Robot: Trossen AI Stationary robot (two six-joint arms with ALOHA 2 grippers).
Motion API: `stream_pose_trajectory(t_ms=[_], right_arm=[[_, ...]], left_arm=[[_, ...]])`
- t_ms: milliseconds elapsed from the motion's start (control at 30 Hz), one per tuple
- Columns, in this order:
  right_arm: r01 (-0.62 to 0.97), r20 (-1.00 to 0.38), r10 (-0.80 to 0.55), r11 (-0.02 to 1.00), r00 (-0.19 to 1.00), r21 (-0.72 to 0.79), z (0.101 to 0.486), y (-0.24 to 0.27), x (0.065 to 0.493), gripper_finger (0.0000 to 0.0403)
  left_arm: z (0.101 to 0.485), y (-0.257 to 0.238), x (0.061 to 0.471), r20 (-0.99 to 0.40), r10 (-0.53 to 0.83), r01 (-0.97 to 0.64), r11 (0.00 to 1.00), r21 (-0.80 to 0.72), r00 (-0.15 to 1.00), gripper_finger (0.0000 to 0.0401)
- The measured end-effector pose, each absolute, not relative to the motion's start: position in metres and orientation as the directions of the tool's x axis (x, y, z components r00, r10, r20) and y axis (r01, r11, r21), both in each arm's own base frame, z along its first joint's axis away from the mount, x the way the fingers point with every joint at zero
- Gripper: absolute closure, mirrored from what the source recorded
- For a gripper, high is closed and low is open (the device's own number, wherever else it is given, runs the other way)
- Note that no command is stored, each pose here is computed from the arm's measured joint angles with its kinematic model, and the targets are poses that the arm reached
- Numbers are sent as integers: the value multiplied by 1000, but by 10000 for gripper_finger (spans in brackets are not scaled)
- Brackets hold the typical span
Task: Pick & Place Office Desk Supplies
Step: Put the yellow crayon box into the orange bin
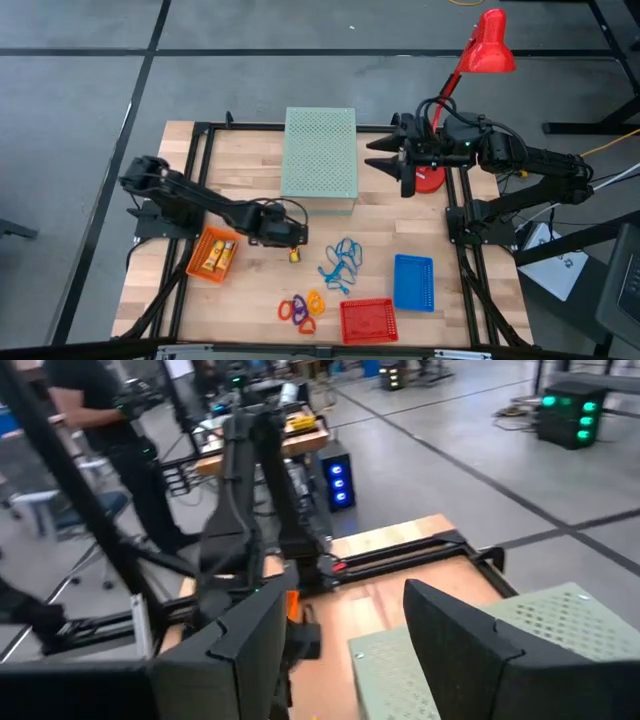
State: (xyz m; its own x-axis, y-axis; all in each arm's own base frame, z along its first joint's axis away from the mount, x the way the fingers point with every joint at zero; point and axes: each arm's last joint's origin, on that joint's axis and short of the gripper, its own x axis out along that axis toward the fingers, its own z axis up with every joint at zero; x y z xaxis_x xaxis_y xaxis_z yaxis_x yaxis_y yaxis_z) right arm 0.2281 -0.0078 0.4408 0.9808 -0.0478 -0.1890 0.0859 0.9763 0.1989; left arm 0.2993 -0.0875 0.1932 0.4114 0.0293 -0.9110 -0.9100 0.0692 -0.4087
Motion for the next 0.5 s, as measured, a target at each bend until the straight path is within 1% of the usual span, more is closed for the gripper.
stream_pose_trajectory(t_ms=[233, 500], right_arm=[[22, -189, 14, 982, 982, 187, 441, -6, 228, 197], [-36, -190, 72, 982, 979, 186, 441, -4, 228, 197]], left_arm=[[172, -85, 330, -948, -50, -946, 61, -318, 315, 214], [155, -85, 344, -968, -118, -970, 73, -230, 221, 214]])
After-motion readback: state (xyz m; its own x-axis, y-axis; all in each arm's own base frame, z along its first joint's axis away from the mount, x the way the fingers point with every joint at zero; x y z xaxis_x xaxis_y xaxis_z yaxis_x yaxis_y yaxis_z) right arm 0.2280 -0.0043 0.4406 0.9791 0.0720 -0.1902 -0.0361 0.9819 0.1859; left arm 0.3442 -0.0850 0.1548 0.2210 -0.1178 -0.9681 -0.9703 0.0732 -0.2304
